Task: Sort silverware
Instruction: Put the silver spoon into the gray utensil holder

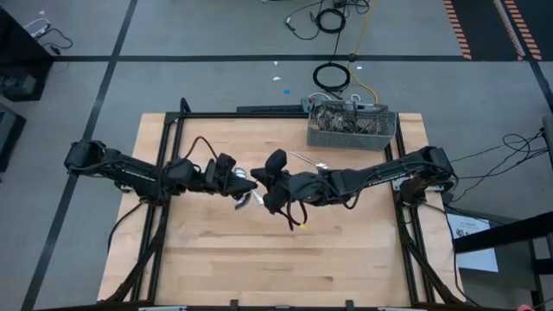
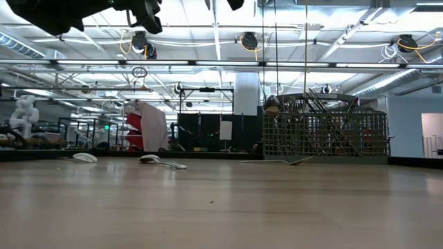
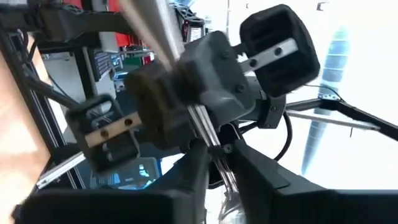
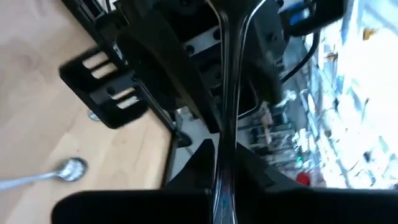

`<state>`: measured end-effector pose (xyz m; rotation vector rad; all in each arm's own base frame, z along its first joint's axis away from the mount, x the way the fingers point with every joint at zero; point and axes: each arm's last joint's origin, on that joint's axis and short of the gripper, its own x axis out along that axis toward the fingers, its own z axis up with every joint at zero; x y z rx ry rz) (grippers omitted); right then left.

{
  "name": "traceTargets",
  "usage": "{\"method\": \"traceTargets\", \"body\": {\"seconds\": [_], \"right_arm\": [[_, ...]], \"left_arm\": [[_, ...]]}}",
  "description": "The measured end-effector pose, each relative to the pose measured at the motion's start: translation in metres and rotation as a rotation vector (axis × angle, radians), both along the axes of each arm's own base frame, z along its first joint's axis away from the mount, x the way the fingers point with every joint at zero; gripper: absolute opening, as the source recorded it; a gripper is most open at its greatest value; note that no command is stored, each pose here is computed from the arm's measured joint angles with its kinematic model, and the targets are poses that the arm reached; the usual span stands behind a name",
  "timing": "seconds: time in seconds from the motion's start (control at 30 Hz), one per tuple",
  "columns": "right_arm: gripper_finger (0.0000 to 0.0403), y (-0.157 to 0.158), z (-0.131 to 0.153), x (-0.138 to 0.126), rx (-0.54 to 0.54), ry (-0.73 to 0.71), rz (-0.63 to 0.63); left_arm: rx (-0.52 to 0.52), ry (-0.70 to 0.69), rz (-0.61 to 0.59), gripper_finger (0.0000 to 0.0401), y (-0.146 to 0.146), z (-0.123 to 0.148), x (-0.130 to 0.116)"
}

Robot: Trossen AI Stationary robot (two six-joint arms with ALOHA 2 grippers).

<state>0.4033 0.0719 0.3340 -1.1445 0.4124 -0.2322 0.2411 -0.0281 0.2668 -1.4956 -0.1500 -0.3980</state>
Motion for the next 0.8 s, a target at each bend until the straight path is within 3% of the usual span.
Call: {"method": "traceTargets", "body": {"seconds": [0.17,0.47,0.67,0.8], "right_arm": [[0.0012,0.003,0.001,-0.003,0.122,-0.042,-0.019],[0.0012,-0.015,0.042,-0.041,0.597,-0.114,0.094],[0.0012,-0.028,0.069,-0.069,0.710,-0.181,0.077],[0.0012,-0.045,0.072,-0.087,0.804,-0.192,0.083]], "left_arm": [[0.088,-0.041,0.017,0.0133,0.010,0.002,-0.001],[0.215,-0.088,0.165,0.0155,0.031,0.006,-0.001],[0.321,-0.114,0.221,0.0155,0.041,0.007,-0.003],[0.400,-0.194,0.246,0.0155,0.041,0.014,-0.006]]}}
